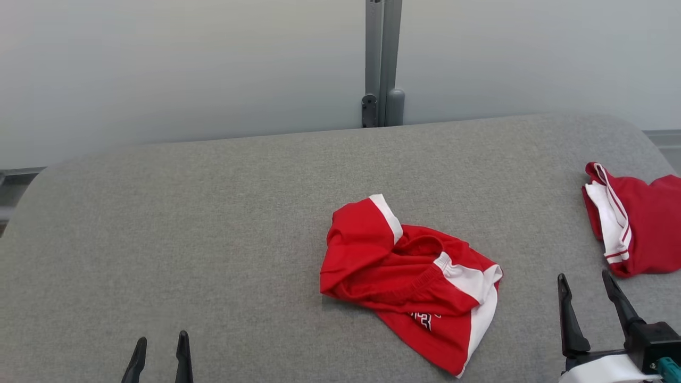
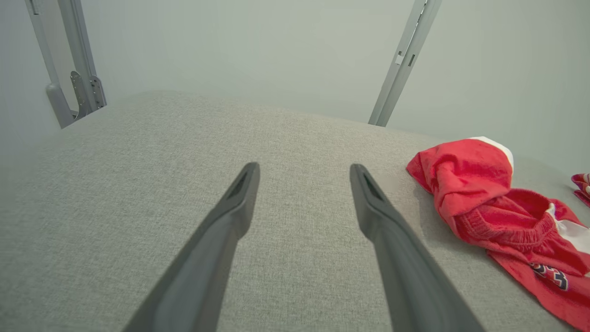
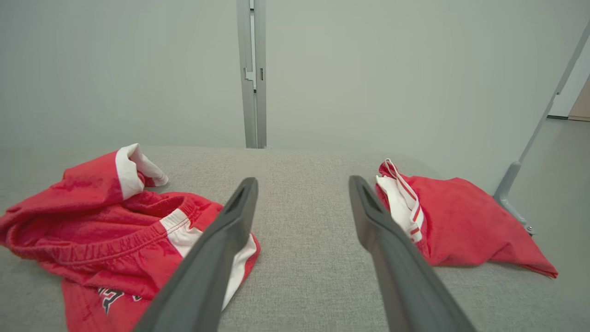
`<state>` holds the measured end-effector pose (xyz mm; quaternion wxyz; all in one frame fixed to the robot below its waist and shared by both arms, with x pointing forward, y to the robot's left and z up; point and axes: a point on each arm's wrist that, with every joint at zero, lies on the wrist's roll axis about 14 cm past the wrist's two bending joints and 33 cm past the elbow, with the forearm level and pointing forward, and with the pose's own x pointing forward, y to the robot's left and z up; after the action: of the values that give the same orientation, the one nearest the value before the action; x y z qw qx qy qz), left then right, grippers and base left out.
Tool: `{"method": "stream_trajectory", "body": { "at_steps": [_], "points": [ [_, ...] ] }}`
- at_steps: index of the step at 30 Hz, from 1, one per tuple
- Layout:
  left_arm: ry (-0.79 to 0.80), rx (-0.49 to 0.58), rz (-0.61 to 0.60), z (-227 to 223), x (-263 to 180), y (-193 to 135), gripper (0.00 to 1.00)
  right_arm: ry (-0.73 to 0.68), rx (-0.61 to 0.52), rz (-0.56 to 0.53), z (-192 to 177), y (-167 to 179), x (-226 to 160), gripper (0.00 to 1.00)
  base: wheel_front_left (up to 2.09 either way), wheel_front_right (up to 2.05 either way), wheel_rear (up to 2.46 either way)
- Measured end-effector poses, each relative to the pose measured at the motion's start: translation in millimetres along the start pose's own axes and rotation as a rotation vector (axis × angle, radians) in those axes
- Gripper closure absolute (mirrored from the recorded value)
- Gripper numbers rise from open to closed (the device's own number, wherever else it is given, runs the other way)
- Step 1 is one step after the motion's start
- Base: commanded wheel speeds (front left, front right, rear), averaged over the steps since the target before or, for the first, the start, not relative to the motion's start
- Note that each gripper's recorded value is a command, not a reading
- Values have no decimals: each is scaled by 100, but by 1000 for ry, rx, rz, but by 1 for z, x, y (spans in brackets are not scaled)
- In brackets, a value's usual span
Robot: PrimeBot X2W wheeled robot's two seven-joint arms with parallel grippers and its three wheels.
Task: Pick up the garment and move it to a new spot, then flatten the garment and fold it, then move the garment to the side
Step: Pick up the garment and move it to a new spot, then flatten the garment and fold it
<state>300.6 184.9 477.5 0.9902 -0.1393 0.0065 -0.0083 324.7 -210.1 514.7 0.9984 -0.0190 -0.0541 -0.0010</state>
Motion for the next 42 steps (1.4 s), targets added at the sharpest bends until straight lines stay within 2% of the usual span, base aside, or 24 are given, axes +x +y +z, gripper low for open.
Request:
{"method": "stream_trajectory", "body": {
  "at_steps": [7,14,18,22,24,27,31,34,38,41,42],
  "points": [
    [-9,59,25,-1,-18,14,0,39,8,33,-13,12,-4,0,0,0,0],
    [-20,65,36,1,-19,16,0,44,20,52,-15,21,-4,0,0,0,0],
    [-17,68,24,0,-18,12,0,38,25,59,-13,24,-2,0,0,0,0],
    [-27,67,-46,3,-10,-9,0,24,34,48,-9,22,-1,0,0,0,0],
    [-51,61,-108,10,-1,-29,0,13,33,34,-6,17,0,0,0,0,0],
    [-102,43,-277,26,16,-82,0,-16,29,7,3,9,3,0,0,0,0],
    [-113,44,-576,33,24,-169,0,-39,22,-28,11,-2,2,0,0,0,0],
    [-45,85,-820,26,21,-235,0,-61,14,-64,18,-13,1,0,0,0,0],
    [76,139,-962,9,34,-280,0,-62,15,-107,20,-26,-1,0,0,0,0],
    [228,211,-1019,-25,42,-294,0,-54,24,-142,18,-36,0,0,0,0,0],
    [295,202,-1016,-38,45,-295,0,-47,29,-164,16,-42,-2,0,0,0,0]
  ]
}}
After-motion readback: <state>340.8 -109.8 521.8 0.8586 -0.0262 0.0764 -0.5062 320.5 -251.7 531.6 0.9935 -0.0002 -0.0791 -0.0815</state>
